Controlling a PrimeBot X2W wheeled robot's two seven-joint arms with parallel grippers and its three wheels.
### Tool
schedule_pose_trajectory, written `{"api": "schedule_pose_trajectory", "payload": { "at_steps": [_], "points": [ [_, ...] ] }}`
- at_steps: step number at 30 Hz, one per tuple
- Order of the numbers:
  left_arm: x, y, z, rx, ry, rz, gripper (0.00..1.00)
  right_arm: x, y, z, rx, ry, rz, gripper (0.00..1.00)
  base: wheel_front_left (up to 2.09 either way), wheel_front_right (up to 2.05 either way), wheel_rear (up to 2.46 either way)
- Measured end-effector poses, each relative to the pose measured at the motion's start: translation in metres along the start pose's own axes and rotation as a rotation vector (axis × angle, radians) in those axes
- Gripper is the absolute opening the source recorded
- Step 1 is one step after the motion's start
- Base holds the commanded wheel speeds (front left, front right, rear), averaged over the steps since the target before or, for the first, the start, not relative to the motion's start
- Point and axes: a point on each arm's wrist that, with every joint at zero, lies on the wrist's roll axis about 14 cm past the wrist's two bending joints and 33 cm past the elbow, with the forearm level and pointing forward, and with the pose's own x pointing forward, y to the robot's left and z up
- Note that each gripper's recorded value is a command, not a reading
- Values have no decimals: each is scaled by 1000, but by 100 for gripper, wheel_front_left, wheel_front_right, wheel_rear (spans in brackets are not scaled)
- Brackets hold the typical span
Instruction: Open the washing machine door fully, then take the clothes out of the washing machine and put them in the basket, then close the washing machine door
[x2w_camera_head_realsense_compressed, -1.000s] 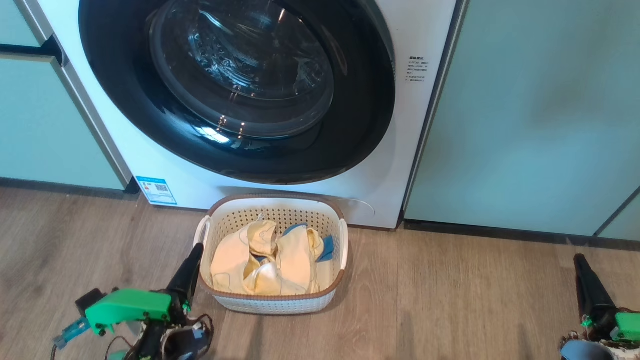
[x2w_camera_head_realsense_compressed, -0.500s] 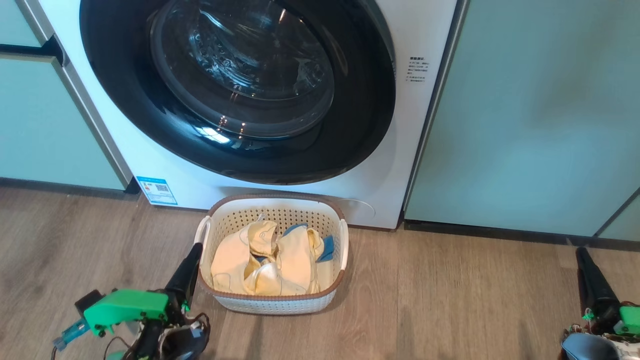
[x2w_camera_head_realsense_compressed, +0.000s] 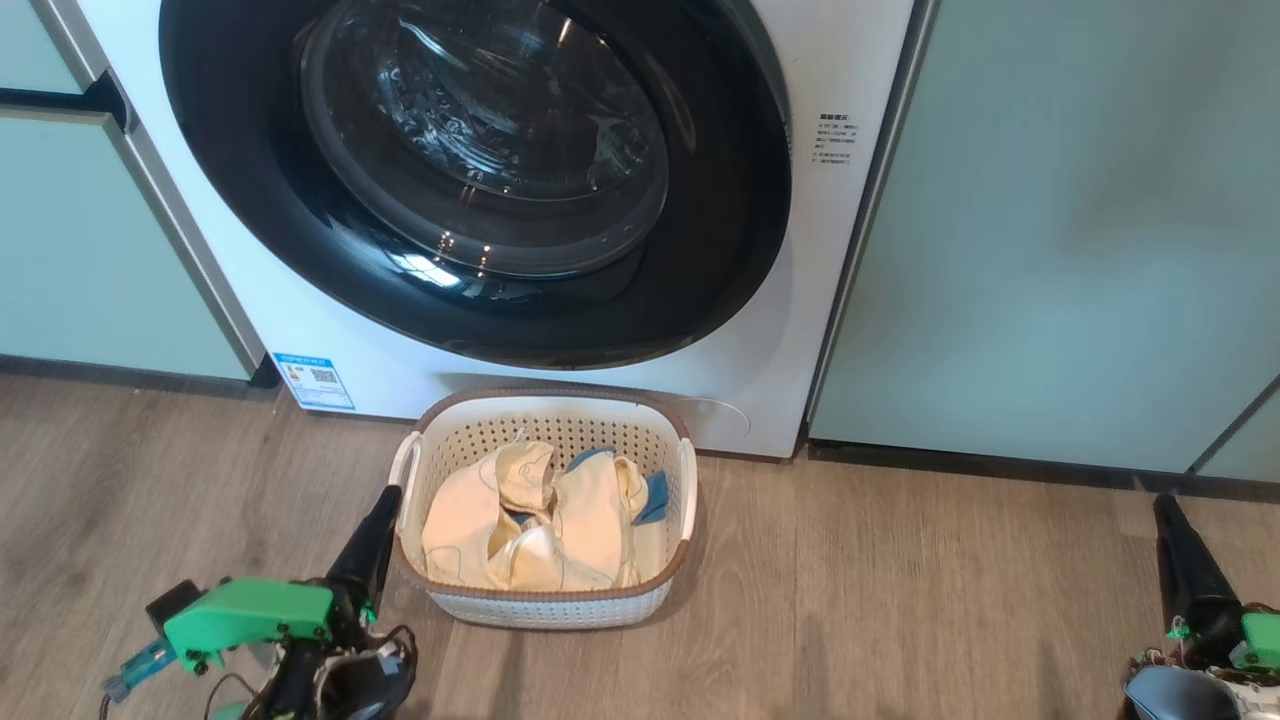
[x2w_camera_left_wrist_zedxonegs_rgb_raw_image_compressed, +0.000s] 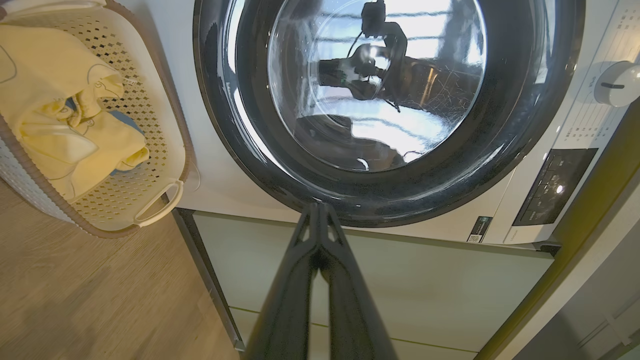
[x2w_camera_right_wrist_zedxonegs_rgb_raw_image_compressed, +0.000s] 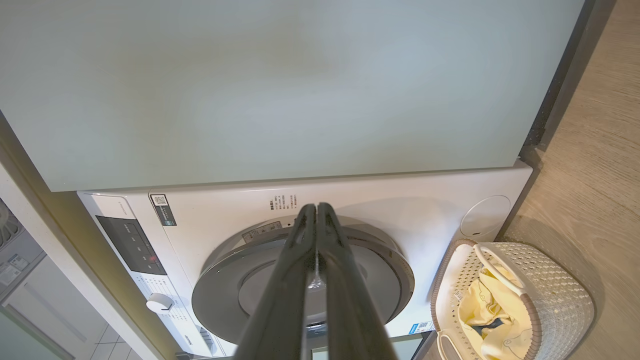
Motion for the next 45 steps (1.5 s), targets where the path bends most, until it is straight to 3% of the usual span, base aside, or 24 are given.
{"api": "schedule_pose_trajectory", "payload": {
  "at_steps": [45],
  "points": [
    [0, 0, 0, 0, -1, 0, 0, 0, 0, 4, -1, -6, 1, 0, 0, 0, 0]
  ]
}}
